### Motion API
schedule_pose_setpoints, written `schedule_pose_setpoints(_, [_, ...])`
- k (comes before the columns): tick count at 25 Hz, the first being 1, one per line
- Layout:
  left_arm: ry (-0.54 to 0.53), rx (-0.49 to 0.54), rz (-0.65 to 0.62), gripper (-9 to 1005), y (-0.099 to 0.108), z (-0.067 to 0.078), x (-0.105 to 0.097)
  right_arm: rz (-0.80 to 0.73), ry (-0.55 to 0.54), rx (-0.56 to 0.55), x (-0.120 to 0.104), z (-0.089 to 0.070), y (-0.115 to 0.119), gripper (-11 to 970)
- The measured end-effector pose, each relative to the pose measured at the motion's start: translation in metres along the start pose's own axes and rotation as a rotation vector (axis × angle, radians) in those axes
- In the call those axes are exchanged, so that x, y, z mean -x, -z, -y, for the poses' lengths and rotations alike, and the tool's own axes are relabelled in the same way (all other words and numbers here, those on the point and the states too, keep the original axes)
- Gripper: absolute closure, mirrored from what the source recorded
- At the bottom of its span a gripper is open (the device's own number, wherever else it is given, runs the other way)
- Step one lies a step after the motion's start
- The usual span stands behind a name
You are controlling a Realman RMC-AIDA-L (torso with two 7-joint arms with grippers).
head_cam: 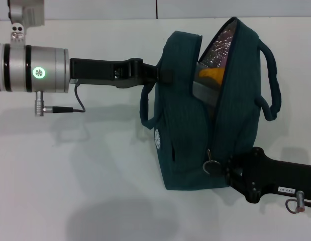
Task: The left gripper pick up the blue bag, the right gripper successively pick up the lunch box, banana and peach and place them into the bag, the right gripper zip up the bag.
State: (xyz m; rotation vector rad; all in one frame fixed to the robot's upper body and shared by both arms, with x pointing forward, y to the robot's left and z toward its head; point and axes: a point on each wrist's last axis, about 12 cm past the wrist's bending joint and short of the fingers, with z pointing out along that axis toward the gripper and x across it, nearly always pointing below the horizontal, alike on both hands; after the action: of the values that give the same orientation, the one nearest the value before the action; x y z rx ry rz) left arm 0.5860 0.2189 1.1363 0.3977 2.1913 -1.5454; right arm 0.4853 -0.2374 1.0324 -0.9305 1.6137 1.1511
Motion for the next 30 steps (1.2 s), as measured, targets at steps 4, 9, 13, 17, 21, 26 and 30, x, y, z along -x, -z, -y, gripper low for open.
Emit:
schedule_pose_setpoints(4, [0.0, 0.006, 0.005, 895, 0.0, -0.001, 0.0, 0.004, -0.002, -0.005, -0.001, -0.001, 0.001, 952])
schedule_pose_setpoints(9, [0.003, 0.009, 0.008, 895, 0.001, -0.002, 0.0, 0.053, -0.013, -0.013, -0.001, -0.006, 0.011, 951])
schedule_pose_setpoints(13, [0.003, 0.018, 0.017, 894, 0.001, -0.003, 0.0, 0.106, -0.007, -0.018, 0.0, -0.011, 0.023, 951])
schedule_pose_setpoints(17, [0.004, 0.029, 0.024, 894, 0.002, -0.004, 0.001, 0.142, 0.0, -0.016, 0.003, -0.014, 0.029, 950])
schedule_pose_setpoints(21, [0.003, 0.032, 0.024, 894, 0.002, -0.005, 0.001, 0.167, 0.005, -0.015, 0.006, -0.015, 0.03, 950])
schedule_pose_setpoints(26, [0.007, 0.037, 0.029, 893, 0.004, -0.006, 0.0, 0.206, 0.011, -0.007, 0.01, -0.016, 0.031, 949])
schedule_pose_setpoints(30, [-0.004, 0.039, 0.025, 893, 0.004, -0.006, -0.001, 0.229, 0.018, -0.013, 0.014, -0.014, 0.031, 949])
